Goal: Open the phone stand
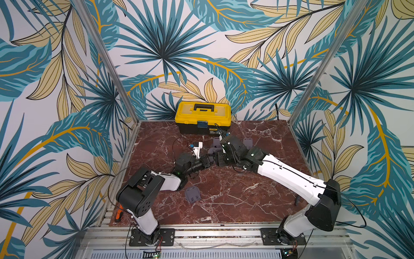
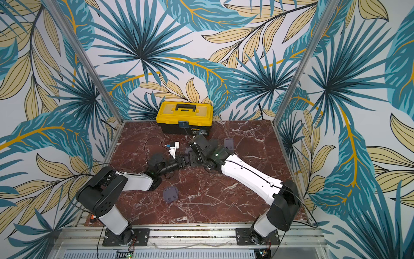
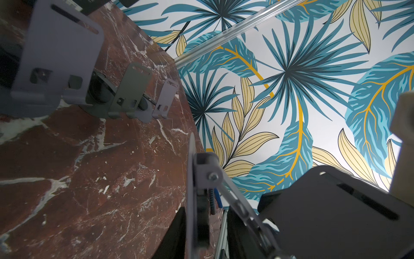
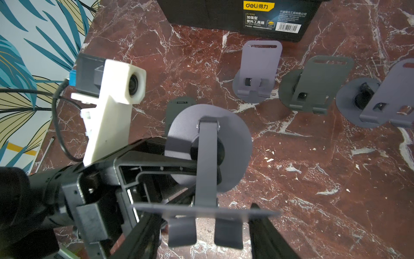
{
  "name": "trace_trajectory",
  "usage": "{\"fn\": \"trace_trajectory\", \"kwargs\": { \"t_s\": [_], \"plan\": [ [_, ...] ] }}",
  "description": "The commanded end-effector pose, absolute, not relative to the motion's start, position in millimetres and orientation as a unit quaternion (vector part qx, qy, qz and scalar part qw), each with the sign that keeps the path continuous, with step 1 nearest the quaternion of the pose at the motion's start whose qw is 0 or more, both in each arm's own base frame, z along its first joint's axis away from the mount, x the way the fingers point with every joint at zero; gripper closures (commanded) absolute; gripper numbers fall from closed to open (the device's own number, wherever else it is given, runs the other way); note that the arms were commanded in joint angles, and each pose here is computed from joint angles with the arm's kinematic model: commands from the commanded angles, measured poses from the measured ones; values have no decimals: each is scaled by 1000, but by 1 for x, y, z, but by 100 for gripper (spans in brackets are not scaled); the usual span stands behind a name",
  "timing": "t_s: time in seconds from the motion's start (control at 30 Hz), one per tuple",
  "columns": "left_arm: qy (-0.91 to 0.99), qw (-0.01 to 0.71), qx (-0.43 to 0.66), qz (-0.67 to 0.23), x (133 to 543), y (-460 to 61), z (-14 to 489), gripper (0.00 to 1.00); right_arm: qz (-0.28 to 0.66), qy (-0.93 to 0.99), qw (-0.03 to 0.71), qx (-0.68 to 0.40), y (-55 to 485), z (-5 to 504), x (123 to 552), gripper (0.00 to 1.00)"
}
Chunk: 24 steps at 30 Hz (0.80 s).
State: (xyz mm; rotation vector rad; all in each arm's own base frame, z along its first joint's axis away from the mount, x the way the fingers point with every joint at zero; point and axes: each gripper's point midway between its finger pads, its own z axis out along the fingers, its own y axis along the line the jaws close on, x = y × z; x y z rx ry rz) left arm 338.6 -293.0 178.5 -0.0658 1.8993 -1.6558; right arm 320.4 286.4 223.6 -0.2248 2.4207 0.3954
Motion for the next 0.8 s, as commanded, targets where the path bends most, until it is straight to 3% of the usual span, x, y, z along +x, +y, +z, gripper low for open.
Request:
{"fn": "trace_trajectory", "kwargs": {
  "t_s": [0.0,0.77],
  "plan": [
    [706,326,-21,-629,338,-285,191,68,144,927,335,-87,287,226,323,54],
    [723,314,-38,-614,320,-266,169,67,102,932,344,-48,244,229,337,55]
  ]
}}
